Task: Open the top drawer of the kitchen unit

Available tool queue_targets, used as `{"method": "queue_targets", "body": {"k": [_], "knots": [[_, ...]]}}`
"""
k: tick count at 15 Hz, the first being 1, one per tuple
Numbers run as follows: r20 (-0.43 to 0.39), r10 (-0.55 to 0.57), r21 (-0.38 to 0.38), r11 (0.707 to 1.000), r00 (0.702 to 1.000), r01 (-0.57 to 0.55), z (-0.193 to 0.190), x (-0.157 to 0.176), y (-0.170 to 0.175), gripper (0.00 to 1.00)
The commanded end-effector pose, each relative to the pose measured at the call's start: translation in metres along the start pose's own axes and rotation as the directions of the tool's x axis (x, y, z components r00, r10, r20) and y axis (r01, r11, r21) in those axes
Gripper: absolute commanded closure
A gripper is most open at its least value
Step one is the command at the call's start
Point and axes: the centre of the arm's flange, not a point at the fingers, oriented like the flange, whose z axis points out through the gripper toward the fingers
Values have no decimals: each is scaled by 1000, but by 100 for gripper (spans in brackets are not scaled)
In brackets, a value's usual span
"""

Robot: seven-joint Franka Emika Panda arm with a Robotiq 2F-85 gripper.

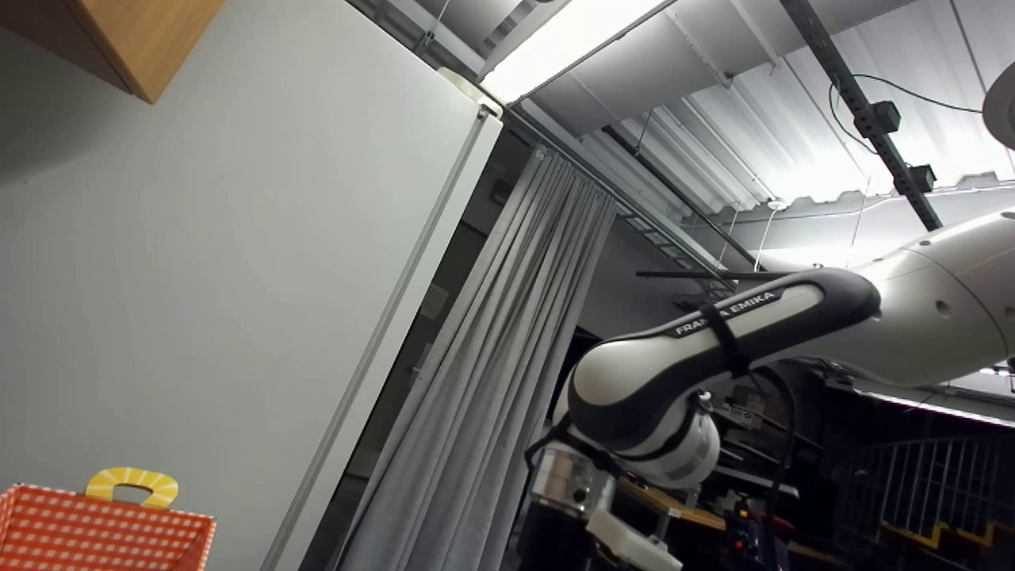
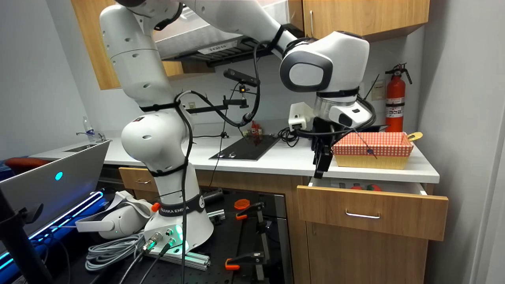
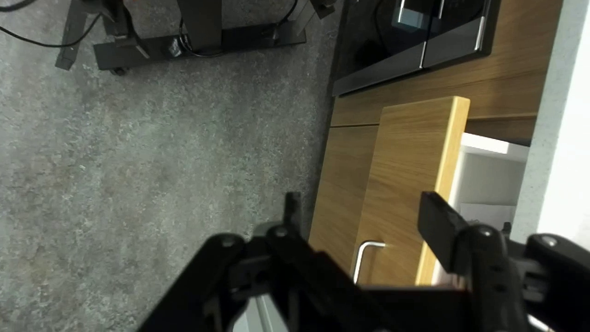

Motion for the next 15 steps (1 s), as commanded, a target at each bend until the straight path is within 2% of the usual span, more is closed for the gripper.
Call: {"method": "queue_targets", "body": {"k": [1, 5, 6, 11, 15], "knots": [[-60, -63, 62, 996, 996, 67, 13, 13, -24, 63], [-155, -114, 78, 989, 981, 127, 21, 24, -57, 94], [-172, -127, 75, 987, 977, 141, 24, 27, -64, 99], [-234, -190, 42, 978, 954, 205, 44, 45, -89, 100], [-255, -227, 12, 971, 940, 238, 64, 74, -95, 100]]}}
